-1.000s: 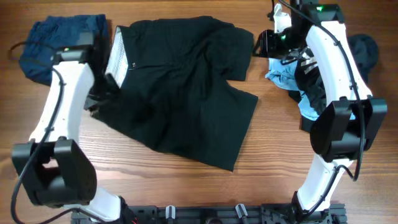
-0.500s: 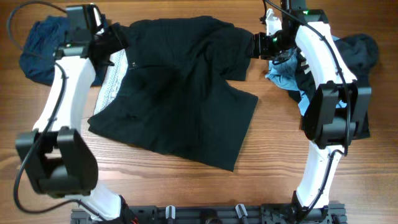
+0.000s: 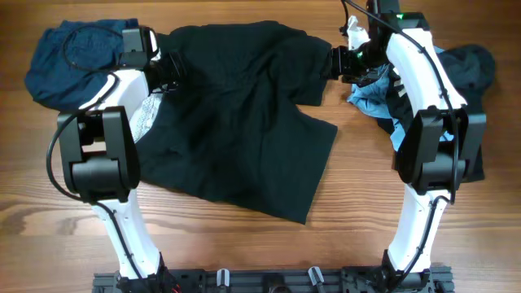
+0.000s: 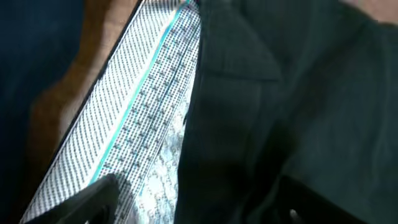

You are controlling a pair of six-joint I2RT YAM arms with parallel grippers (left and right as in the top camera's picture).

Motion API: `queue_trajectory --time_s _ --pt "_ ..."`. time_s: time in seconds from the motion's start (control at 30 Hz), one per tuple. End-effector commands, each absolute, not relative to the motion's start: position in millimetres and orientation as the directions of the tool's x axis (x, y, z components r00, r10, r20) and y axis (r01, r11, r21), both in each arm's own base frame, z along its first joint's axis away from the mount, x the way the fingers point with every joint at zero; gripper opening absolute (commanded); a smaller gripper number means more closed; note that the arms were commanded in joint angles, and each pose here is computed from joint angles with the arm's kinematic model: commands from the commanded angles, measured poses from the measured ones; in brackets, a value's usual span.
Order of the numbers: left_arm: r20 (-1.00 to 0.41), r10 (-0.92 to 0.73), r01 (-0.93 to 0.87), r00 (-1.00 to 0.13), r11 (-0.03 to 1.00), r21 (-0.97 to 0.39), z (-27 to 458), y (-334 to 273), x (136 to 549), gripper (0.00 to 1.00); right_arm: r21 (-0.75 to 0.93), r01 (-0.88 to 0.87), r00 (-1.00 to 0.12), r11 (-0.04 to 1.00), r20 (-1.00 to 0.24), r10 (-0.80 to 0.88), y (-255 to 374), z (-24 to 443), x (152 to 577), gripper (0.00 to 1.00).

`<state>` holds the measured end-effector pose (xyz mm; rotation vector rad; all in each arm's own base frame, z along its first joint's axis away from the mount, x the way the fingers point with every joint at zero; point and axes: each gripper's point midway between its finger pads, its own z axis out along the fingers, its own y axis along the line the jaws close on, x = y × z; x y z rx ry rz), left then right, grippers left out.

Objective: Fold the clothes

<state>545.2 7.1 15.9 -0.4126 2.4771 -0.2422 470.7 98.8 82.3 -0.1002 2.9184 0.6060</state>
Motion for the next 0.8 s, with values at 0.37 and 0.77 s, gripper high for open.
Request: queue_trajectory --time_s 0.37,0.77 --pt "-0.553 -0.306 -0.094 -0.775 0.922 -0.377 16.5 -35.4 557.1 0.09 0.406 -0.123 -0.983 0.905 -0.177 -0.054 109.1 84.6 471.1 0.67" --pt "-0.678 -0.321 -0.134 -0.661 0.940 -0.314 108.8 19.5 573.8 0.04 0.406 -0.121 -0.983 0.906 -0.174 -0.054 108.9 84.5 470.4 0.67"
